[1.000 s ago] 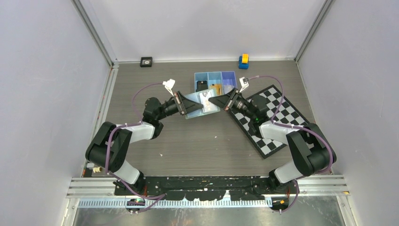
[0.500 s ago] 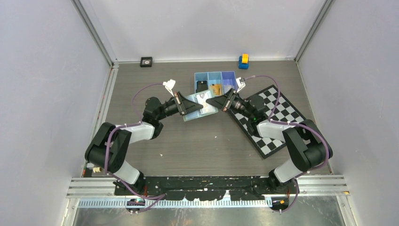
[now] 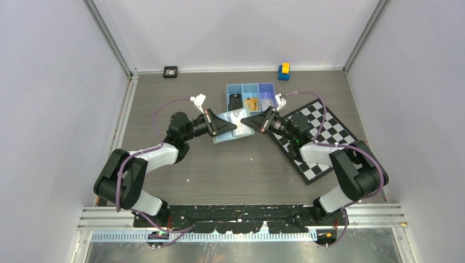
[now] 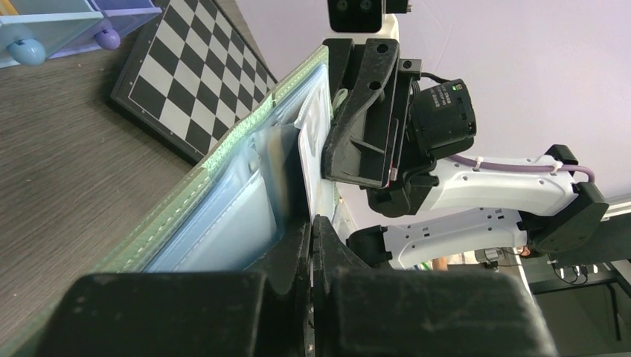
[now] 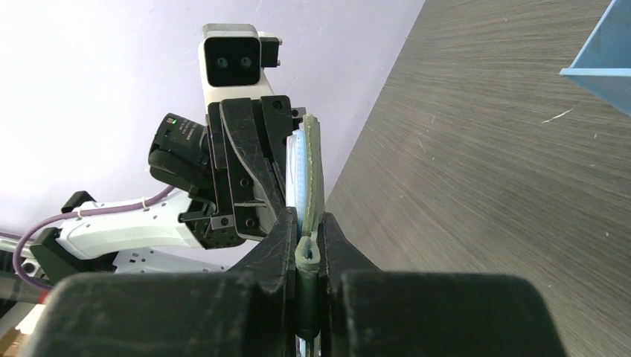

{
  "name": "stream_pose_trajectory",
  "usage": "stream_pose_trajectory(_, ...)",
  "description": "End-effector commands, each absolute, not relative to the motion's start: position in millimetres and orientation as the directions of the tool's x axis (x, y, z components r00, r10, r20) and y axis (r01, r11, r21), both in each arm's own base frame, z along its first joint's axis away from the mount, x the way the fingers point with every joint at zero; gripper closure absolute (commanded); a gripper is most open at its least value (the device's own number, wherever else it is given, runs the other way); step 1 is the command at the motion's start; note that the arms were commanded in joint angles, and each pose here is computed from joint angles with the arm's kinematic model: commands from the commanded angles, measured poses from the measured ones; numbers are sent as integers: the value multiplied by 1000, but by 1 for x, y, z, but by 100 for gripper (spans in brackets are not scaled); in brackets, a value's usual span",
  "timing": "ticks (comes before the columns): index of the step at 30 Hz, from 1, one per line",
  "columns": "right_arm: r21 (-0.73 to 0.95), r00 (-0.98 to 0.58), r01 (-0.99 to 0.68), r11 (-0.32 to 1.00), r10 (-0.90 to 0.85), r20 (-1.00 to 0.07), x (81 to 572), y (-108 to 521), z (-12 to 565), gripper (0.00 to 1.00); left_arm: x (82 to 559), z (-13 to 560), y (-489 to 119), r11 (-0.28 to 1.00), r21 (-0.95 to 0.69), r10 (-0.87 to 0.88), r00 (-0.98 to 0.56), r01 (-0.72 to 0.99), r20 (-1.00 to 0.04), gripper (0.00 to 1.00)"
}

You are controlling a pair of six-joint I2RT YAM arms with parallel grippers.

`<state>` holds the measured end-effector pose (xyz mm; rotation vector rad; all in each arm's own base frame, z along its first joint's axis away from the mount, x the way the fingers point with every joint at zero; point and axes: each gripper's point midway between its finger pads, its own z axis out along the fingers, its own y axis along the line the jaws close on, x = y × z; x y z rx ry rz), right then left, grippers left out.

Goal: Take the credit cards out of the card holder
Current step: Remove the credit card from the card holder.

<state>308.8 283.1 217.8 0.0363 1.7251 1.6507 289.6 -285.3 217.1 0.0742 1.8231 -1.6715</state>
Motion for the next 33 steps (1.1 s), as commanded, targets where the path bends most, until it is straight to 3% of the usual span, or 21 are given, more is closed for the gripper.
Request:
stream_pose_trajectory(1, 872, -681, -474, 125, 575, -453, 322, 263, 237, 99, 312, 221, -267, 223, -864, -462, -732, 451, -501, 100)
stream_pose_trajectory(7, 885, -684, -452, 115, 592, -426, 327, 257, 232, 86, 314, 218, -264, 223, -873, -468, -738, 434, -486, 100)
stream_pose_trajectory(18, 897, -687, -422, 130, 600, -410, 332, 253, 225, 79, 320, 204, -260, 279, -882, -467, -749, 380, -470, 100)
stream_pose_trajectory(20, 897, -686, -424, 128, 602, -410, 332, 253, 226, 70, 320, 202, -261, 280, -884, -464, -752, 375, -467, 100)
stream_pose_trajectory(22, 894, -684, -429, 127, 601, -413, 331, 253, 227, 71, 320, 201, -261, 280, -885, -462, -756, 372, -464, 100)
stream_pose_trajectory(24, 896, -687, -426, 127, 599, -412, 332, 253, 226, 81, 320, 201, -262, 279, -886, -459, -759, 371, -462, 100)
stream_pose_trajectory(26, 897, -690, -425, 124, 597, -409, 332, 253, 226, 83, 320, 201, -262, 279, -887, -459, -760, 369, -460, 100)
stream_pose_trajectory(29, 899, -695, -421, 118, 595, -404, 332, 254, 225, 60, 320, 200, -263, 273, -888, -453, -765, 370, -458, 100)
stream_pose_trajectory(33, 908, -717, -404, 109, 579, -388, 334, 259, 219, 51, 317, 207, -267, 234, -889, -442, -772, 393, -457, 100)
